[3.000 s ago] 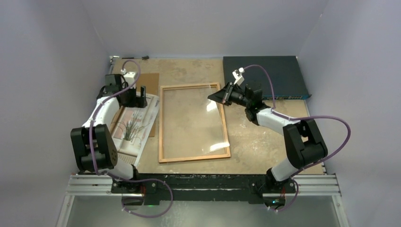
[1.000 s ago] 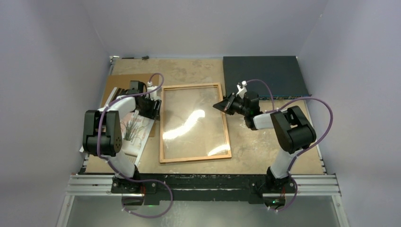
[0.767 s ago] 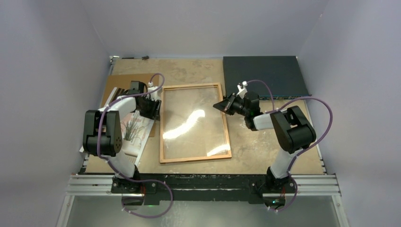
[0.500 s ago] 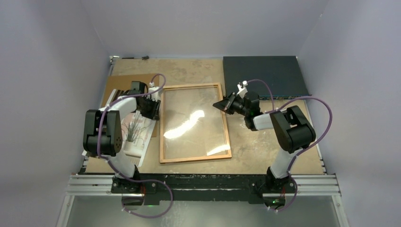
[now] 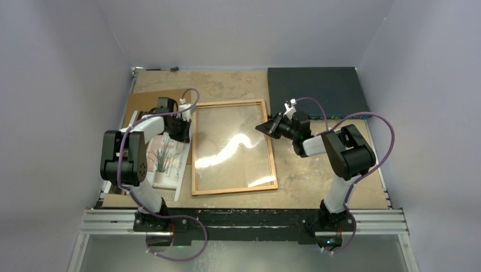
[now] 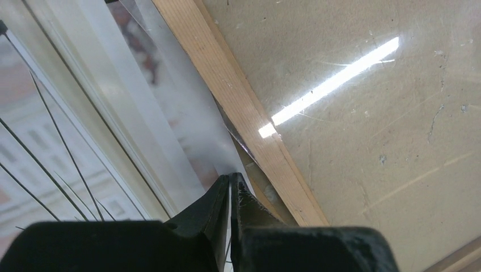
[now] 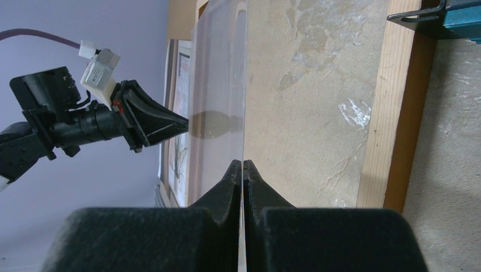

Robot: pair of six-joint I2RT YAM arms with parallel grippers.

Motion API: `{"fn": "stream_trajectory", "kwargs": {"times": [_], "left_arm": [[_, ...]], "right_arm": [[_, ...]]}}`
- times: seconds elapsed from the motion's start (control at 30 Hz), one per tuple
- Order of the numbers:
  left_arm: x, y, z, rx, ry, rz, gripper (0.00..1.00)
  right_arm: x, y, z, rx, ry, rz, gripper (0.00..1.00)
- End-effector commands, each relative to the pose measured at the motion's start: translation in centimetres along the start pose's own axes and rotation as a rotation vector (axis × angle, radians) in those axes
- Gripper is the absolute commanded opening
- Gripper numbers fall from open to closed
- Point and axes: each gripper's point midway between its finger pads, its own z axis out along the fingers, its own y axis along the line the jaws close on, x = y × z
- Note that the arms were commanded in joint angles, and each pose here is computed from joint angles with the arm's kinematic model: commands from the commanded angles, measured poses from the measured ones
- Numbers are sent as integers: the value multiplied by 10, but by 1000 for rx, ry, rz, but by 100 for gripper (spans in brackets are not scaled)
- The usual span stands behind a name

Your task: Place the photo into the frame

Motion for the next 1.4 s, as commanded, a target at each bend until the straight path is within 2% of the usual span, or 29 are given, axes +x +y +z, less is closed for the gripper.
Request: {"fn": "stream_trajectory", "kwargs": {"times": [0.0, 0.57, 0.73, 0.83, 1.37], "left_arm": [[29, -12, 14, 61, 95, -11, 2], [8, -21, -5, 84, 35, 9, 0], [-4, -26, -16, 94, 6, 8, 11], [-5, -28, -19, 101, 4, 7, 15], [-10, -29, -25, 94, -11, 6, 13]], "right_arm": [[-11, 7, 0, -28, -55, -13, 0], [-9, 1, -6, -8, -89, 21, 0], [-10, 1, -5, -8, -87, 21, 0], [-11, 0, -5, -2, -94, 22, 0], [-13, -9, -6, 33, -118, 18, 0]]}}
